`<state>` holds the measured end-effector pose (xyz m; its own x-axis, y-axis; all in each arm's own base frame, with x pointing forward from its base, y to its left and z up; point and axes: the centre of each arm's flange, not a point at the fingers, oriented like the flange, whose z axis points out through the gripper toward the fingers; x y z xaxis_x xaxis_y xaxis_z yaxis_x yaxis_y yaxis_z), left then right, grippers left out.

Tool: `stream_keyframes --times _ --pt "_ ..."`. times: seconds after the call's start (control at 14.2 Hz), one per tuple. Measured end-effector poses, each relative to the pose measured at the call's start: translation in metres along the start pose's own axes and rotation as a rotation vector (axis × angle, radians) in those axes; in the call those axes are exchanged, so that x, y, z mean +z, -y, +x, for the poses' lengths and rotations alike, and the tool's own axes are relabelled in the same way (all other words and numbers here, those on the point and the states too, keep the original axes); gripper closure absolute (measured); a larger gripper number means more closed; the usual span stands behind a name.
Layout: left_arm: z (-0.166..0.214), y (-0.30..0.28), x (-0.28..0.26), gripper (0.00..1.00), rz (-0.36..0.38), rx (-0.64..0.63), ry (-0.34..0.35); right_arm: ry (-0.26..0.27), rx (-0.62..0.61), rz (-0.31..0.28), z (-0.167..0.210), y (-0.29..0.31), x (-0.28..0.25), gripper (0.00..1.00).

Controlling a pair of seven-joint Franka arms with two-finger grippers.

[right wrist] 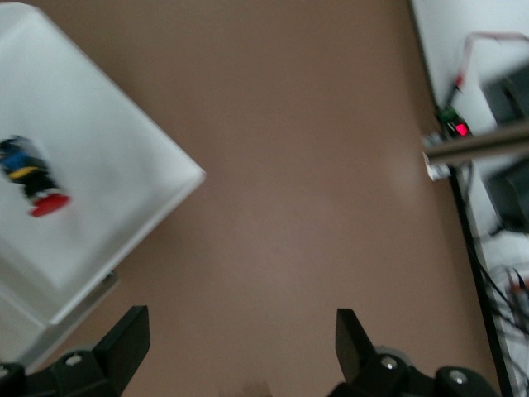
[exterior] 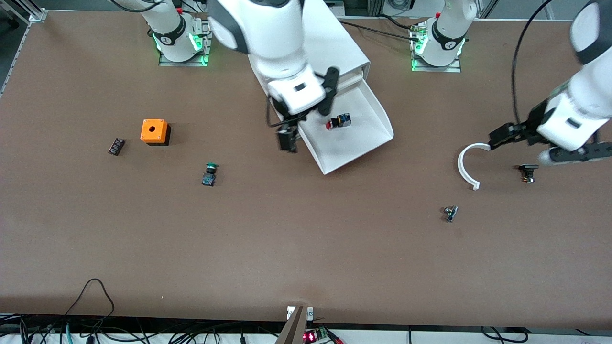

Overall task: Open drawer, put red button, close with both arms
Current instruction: 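Push the drawer shut with the left gripper while the right gripper withdraws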

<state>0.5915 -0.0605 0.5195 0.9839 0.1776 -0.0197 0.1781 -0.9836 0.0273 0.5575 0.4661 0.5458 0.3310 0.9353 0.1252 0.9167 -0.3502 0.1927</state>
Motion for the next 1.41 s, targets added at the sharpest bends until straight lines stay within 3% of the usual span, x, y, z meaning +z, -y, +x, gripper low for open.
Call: stream_keyframes --times 0.28,0.49,0.71,0.99,1.2,1.41 --pt "-0.017 -0.071 0.111 0.00 -0.042 -0.129 -0.028 0.049 0.440 0.012 -0.055 -0.069 0.031 0.00" --pt "-0.040 -0.107 0.159 0.00 -0.071 -0.205 -0.041 0.096 0.731 0.017 -0.101 -0.110 0.049 0.00" --pt "-0.058 -0.130 0.190 0.00 -0.077 -0.203 -0.023 0.171 1.060 0.005 -0.151 -0.138 0.073 0.00" --pt "-0.084 -0.173 0.225 0.00 -0.077 -0.136 0.015 0.247 1.267 -0.015 -0.220 -0.171 0.091 0.00" --pt "-0.103 -0.198 0.239 0.00 -0.075 -0.086 0.031 0.272 1.382 -0.034 -0.291 -0.209 0.080 0.00" --pt "-0.127 -0.223 0.239 0.00 -0.079 -0.028 0.045 0.281 1.446 -0.063 -0.330 -0.226 0.059 0.00"
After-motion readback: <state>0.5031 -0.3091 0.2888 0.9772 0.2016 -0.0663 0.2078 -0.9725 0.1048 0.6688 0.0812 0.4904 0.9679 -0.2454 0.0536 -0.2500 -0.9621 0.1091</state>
